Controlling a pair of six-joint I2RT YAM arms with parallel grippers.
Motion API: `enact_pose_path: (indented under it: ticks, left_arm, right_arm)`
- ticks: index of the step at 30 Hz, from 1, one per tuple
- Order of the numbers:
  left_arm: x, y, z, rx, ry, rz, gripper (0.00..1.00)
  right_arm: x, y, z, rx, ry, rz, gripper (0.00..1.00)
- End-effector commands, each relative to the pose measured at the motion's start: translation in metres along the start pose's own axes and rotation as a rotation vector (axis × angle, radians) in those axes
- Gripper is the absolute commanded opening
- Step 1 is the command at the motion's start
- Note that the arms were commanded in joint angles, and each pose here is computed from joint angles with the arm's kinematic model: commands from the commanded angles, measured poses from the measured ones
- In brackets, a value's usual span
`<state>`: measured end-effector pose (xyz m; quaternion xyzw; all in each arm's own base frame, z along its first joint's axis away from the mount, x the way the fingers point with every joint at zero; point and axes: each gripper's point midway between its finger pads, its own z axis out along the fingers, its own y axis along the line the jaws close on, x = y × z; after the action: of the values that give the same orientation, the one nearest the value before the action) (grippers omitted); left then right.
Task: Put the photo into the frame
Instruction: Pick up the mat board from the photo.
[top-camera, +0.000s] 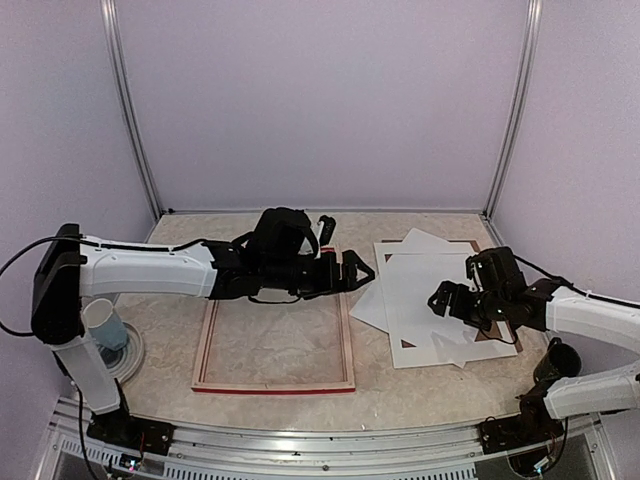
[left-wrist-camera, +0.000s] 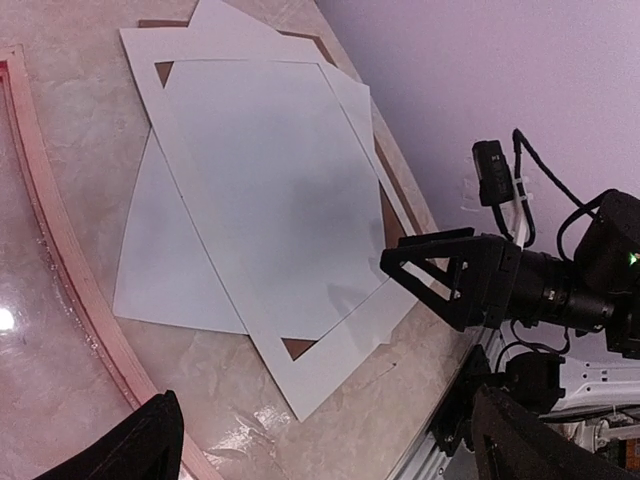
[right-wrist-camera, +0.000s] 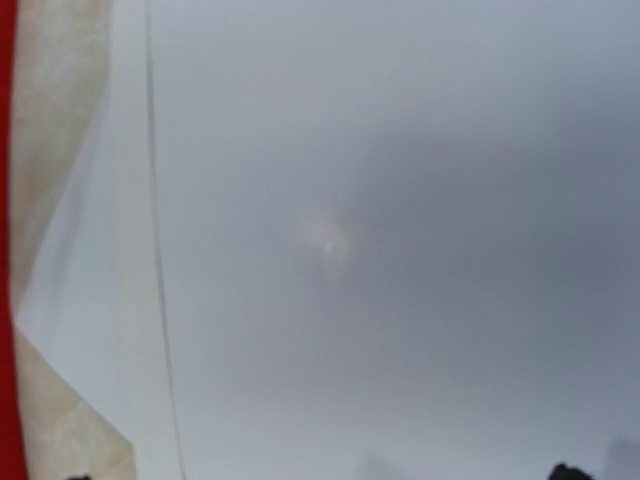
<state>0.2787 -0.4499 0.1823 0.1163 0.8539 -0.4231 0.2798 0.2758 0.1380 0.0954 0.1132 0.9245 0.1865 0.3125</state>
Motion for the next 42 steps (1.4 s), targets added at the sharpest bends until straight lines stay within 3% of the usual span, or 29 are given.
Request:
enact_pose_path:
  ticks: [1, 2, 4, 8, 17, 28, 42]
  left_arm:
    - [-0.021, 0.029, -0.015, 0.047, -0.024, -0.160, 0.99]
    - [-0.012, 0.023, -0.017, 0.201, 0.030, -0.246, 0.99]
    - [-0.003, 0.022, -0.015, 0.315, 0.046, -0.374, 0.99]
    - [0.014, 0.009, 0.009, 0.172, 0.069, -0.325, 0.99]
    - [0.065, -0.026, 0.060, 0.160, 0.240, -0.462, 0.99]
    - [0.098, 0.004, 0.111, -0.017, 0.276, -0.492, 0.99]
    - [0.128, 0.020, 0.133, -0.082, 0.329, -0.520, 0.99]
  right_arm:
    - [-0.007, 0.006, -0.006, -0.048, -0.044, 0.018, 0.99]
    - [-0.008, 0.008, -0.007, -0.057, -0.048, 0.016, 0.99]
    - [-0.009, 0.008, -0.009, -0.061, -0.053, 0.011, 0.99]
    - [-0.011, 0.005, -0.015, -0.044, -0.063, -0.006, 0.99]
    - [-0.004, 0.005, -0.010, -0.051, -0.039, -0.023, 0.99]
    - [0.001, 0.000, -0.008, -0.036, -0.022, -0.031, 0.99]
    - [-0.030, -0.042, -0.019, 0.180, -0.125, 0.024, 0.99]
